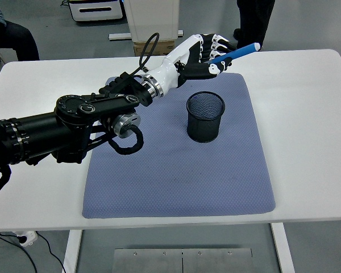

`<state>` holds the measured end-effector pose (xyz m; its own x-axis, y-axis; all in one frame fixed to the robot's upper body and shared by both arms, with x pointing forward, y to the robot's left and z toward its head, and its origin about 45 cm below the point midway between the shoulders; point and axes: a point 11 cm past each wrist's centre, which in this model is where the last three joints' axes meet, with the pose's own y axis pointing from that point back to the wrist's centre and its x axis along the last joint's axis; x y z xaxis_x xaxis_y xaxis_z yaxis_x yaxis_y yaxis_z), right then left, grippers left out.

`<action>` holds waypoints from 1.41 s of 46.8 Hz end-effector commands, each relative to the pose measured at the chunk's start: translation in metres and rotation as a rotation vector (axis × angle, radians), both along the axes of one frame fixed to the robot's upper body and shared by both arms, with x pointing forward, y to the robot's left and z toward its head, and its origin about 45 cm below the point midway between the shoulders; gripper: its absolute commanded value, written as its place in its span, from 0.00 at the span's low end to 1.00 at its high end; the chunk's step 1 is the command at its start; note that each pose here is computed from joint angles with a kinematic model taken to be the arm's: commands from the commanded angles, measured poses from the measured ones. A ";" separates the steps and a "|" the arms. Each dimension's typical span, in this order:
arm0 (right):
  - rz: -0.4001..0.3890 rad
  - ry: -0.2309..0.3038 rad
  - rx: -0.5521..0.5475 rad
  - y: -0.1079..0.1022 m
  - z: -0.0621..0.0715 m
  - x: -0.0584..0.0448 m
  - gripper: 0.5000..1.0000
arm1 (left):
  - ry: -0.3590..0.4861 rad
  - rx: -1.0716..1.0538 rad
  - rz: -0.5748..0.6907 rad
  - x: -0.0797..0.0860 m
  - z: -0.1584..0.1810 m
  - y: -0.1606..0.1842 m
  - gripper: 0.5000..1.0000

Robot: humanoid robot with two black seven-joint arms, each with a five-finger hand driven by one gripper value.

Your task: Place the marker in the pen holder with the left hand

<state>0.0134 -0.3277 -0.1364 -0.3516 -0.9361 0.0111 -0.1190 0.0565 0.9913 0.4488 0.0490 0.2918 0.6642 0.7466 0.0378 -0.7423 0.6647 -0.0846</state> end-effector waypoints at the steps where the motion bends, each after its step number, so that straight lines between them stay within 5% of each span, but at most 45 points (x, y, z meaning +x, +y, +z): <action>1: 0.000 0.000 0.000 0.000 0.000 0.000 1.00 | 0.017 -0.018 0.004 -0.002 -0.005 0.001 0.00; 33: 0.000 0.000 0.000 0.000 0.000 0.000 1.00 | 0.135 -0.176 0.002 -0.023 -0.036 -0.003 0.00; 66: 0.000 0.000 0.000 0.000 0.000 0.000 1.00 | 0.166 -0.178 0.008 -0.028 -0.050 -0.002 0.00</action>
<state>0.0135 -0.3275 -0.1364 -0.3515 -0.9361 0.0102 -0.1192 0.0556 0.9913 0.4216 0.0471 0.2434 0.6460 0.7363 -0.2013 -0.7600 0.6451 -0.0791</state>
